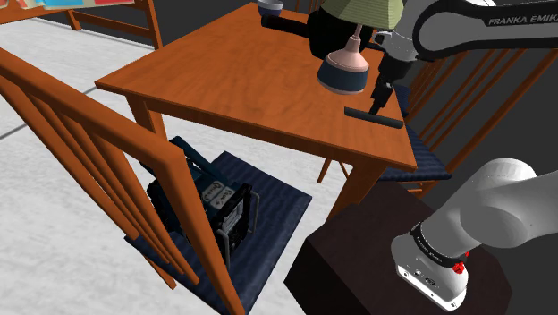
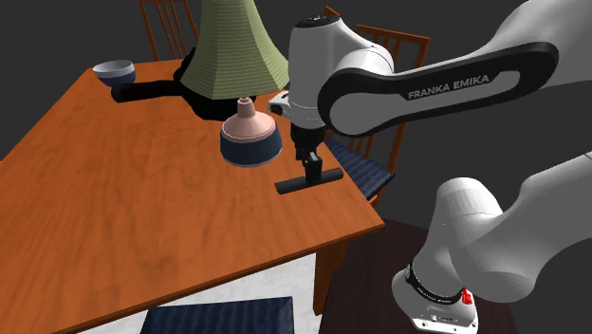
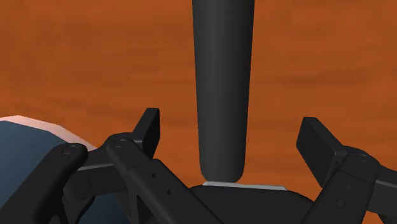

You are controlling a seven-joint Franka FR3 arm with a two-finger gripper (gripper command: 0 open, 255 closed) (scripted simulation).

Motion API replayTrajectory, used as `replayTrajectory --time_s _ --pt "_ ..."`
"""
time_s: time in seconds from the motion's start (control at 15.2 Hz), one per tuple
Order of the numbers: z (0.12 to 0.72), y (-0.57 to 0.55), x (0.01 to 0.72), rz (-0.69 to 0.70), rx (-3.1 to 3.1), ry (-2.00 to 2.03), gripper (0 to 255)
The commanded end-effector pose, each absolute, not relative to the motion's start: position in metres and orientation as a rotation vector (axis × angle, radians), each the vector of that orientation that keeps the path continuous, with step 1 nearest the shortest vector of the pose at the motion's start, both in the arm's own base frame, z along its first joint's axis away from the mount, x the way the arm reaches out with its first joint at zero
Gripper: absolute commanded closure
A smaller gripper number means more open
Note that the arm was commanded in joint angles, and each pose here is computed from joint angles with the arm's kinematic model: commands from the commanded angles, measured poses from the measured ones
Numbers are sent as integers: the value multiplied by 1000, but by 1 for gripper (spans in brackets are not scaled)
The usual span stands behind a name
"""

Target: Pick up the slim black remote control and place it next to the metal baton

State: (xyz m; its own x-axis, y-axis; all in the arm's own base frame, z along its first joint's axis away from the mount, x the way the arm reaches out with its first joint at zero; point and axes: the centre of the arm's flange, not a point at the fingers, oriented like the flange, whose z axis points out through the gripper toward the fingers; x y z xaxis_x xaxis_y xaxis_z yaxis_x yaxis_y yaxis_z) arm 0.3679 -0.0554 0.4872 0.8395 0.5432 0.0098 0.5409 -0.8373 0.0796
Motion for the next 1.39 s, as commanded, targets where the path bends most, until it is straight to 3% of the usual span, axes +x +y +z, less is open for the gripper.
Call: replayTrajectory --time_s 0.0,0.79,0.86,1.32 --pt "474 -57 370 50 2937 880 0" --pt "450 -58 372 50 2937 880 0" --pt "450 -58 372 50 2937 880 255" --pt "451 -59 372 50 2937 880 255"
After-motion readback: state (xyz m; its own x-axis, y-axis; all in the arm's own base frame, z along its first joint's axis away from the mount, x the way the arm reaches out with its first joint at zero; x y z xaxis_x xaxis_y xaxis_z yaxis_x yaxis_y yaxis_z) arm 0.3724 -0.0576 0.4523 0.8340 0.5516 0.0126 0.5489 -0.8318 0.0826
